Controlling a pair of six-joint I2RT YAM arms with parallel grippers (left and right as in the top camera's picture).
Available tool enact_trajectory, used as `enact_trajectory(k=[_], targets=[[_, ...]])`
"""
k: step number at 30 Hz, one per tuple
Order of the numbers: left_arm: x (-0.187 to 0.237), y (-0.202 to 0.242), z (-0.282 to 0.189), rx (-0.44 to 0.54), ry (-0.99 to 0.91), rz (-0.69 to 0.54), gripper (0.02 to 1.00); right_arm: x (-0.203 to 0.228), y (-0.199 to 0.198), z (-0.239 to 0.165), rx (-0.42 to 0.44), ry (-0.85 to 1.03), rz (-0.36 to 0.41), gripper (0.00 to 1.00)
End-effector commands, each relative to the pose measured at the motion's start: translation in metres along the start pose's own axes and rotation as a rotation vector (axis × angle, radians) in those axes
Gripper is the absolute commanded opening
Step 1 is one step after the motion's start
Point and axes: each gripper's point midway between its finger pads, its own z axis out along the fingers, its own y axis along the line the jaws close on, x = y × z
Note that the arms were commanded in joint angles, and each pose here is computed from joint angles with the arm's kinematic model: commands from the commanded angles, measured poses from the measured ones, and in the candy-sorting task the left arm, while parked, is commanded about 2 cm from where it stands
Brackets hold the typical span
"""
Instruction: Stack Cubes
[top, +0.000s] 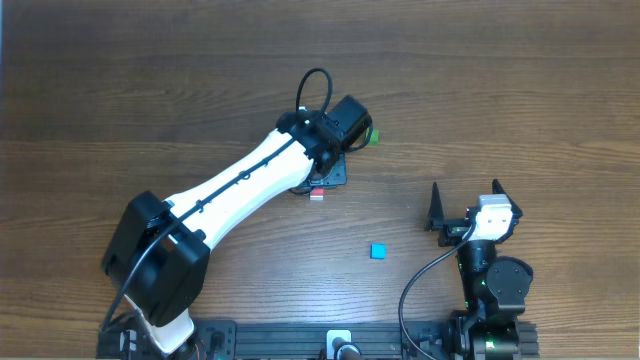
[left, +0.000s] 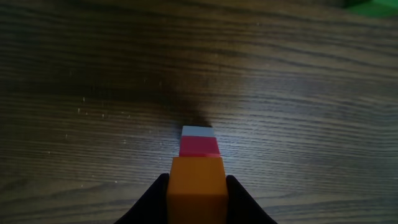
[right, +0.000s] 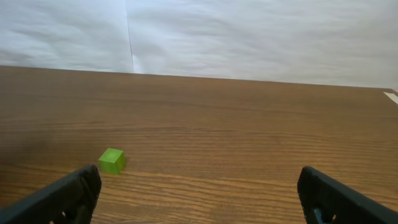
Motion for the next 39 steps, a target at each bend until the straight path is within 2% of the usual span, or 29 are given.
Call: enact_trajectory(k=[1,39], targets=[[0.0014,0.0019,-0.0048,0.004,-0.018,-0.01,0.038,0.0021,0.0007,0.0001,-0.007,0.003,0.003,0.993],[0.0067,0.0006,0.0037,0.0,-0.023,0.007,0.047,0.0021,0.0007,0.0001,-0.007,0.003,0.003,0.991]])
